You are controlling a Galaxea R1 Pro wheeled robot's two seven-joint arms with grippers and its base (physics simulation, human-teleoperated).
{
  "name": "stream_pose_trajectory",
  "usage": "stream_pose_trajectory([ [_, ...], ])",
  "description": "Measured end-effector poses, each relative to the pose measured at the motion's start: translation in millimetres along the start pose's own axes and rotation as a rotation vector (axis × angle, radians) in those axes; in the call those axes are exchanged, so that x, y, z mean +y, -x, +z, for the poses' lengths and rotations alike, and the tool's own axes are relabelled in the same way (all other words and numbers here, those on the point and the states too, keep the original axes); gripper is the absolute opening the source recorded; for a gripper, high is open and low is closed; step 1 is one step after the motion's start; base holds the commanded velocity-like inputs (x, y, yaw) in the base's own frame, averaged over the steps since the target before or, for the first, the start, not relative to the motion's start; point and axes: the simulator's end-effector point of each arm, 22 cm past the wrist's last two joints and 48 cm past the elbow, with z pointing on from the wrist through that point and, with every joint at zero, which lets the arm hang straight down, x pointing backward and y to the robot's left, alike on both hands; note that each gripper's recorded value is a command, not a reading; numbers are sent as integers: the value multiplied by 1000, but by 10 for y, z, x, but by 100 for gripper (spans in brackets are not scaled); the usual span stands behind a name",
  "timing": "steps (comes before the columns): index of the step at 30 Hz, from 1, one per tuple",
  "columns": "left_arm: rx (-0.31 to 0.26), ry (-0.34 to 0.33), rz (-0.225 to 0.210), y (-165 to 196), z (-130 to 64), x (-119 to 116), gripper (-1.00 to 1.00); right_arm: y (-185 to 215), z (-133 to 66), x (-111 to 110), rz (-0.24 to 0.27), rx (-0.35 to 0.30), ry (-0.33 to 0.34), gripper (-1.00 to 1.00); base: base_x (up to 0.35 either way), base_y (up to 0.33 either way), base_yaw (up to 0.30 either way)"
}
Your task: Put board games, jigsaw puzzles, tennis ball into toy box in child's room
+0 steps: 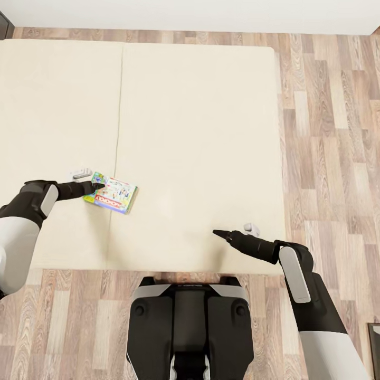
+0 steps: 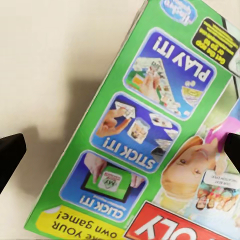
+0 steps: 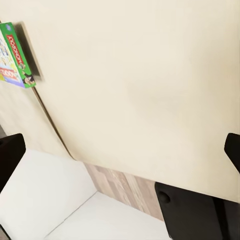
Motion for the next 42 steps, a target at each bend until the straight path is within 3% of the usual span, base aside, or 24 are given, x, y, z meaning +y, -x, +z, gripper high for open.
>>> stream_pose_trajectory([
  [17,-44,4,30,145,29,-15,100,-54,52,-100,15,11,-8,100,0,-3,0],
  [22,-49,28,44,176,2,103,100,-53,57,-107,16,12,-9,100,0,-177,0],
  [26,-54,6,40,182,39,-45,100,-53,58,-109,16,12,-9,100,0,-125,0],
  [35,-51,-1,25,162,36,-36,100,-50,57,-105,16,11,-8,100,0,-27,0],
  [42,-53,7,38,175,40,-32,100,-48,60,-109,16,11,-9,100,0,-188,0],
])
